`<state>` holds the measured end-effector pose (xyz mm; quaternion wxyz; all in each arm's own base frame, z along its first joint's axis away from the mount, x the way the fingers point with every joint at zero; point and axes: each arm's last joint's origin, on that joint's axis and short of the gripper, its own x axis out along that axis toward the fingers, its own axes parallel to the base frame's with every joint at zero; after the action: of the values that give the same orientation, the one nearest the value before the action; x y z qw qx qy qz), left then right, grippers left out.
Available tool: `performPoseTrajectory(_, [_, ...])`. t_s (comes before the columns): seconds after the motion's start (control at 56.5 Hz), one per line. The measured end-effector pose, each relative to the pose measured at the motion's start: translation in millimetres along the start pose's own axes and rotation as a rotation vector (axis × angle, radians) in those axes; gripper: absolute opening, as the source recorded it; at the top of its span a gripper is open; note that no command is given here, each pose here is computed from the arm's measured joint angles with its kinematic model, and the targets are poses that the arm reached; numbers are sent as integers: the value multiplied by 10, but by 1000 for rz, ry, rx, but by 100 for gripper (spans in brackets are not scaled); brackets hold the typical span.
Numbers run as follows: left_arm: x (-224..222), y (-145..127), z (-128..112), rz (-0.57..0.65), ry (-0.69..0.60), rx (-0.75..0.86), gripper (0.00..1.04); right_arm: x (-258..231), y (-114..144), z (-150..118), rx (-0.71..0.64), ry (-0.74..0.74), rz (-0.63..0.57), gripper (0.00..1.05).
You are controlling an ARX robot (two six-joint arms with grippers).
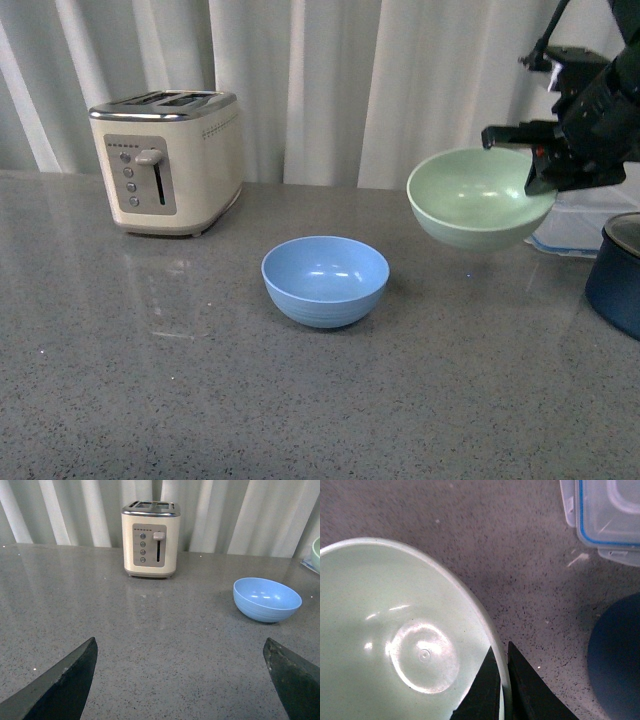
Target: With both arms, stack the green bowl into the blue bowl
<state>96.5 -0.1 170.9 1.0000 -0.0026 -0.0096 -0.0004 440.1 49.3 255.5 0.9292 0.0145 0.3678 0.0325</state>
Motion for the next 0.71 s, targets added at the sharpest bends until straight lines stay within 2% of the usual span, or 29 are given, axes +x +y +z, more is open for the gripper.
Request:
performPoseTrajectory(0.159, [0,0,0,0,0,0,98,-297,231,137,-23,-81,107,1])
performPoseTrajectory(0.319, [0,0,0,0,0,0,98,-494,580,170,-72,-126,207,1])
performPoseTrajectory(0.567, [0,0,0,0,0,0,98,-492,906,144,-117,-140,262,1])
performPoseTrajectory(0.709, [0,0,0,0,0,0,98,-328,998,136,-121,-123,255,1])
